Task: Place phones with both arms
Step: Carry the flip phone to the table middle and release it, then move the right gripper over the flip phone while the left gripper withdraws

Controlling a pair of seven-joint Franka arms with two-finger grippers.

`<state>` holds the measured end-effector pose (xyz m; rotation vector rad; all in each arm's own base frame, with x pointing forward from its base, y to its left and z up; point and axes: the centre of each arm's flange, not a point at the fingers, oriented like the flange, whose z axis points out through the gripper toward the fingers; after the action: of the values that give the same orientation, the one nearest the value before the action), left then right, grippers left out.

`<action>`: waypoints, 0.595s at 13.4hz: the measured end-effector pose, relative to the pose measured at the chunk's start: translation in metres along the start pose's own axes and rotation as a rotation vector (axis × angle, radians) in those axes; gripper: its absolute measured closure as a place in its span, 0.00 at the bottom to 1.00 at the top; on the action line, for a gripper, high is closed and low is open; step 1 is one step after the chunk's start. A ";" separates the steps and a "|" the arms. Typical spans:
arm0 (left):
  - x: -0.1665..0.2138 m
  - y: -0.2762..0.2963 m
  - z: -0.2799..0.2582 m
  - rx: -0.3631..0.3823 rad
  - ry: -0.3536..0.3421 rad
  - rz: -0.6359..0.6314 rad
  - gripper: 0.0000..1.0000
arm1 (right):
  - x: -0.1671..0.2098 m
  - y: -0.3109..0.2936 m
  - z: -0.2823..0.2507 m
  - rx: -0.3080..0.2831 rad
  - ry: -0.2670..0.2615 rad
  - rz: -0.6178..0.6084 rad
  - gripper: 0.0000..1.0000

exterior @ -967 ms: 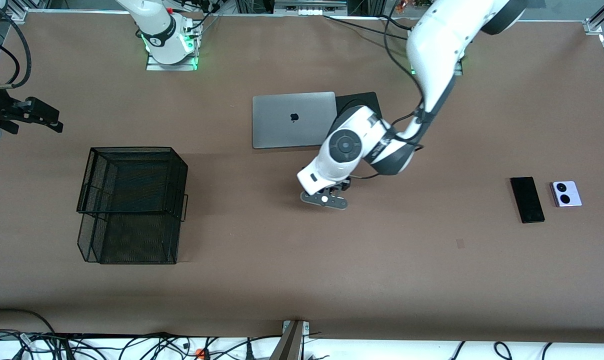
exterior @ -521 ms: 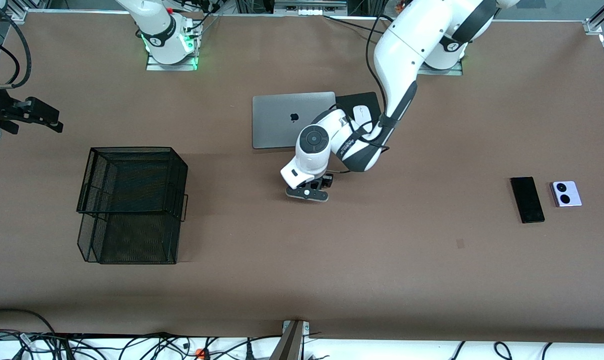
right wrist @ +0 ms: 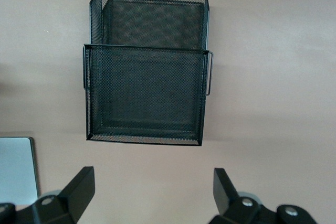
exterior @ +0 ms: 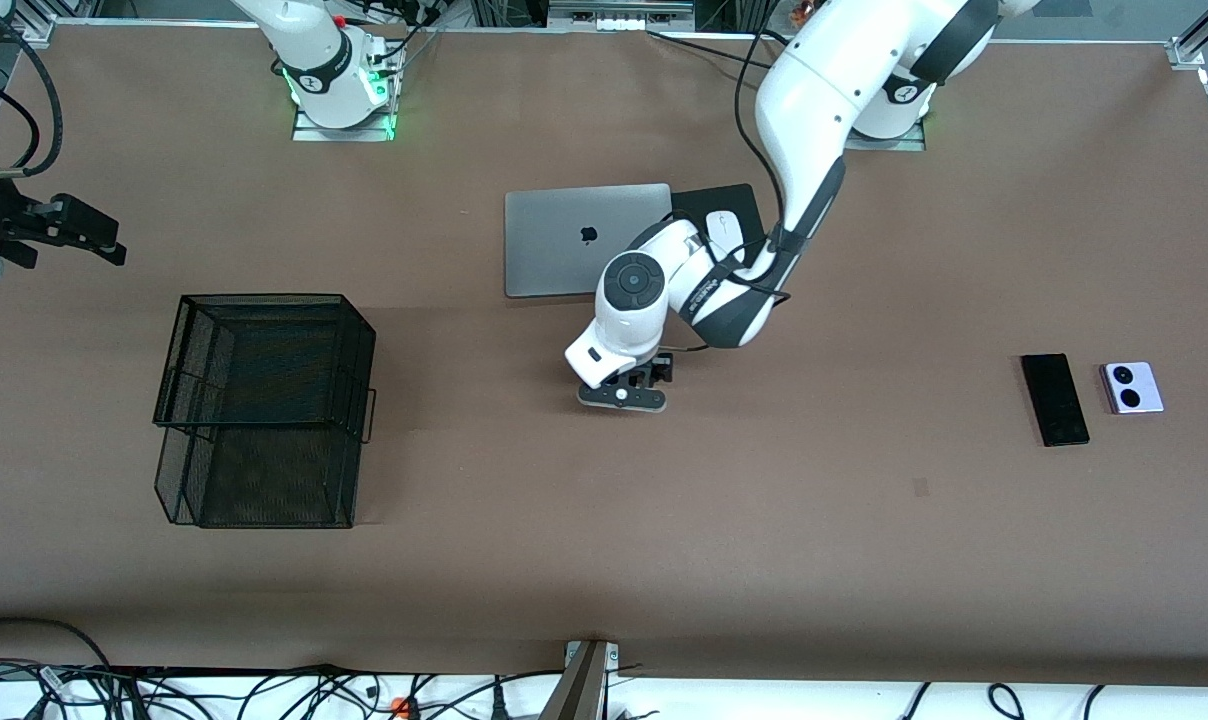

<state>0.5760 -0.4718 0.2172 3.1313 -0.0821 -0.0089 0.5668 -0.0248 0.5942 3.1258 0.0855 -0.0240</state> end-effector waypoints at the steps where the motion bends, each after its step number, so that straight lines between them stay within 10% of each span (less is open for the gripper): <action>1: 0.009 -0.014 -0.024 0.019 -0.010 -0.022 0.00 | 0.000 0.000 0.000 0.000 0.000 -0.001 0.00; 8: 0.062 -0.180 -0.161 0.120 -0.082 -0.244 0.00 | 0.013 -0.042 0.023 0.004 -0.027 -0.062 0.00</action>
<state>0.6487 -0.2936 0.3759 3.2367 0.3107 -0.1389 0.5773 0.0175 0.5708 3.1252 0.1818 -0.0676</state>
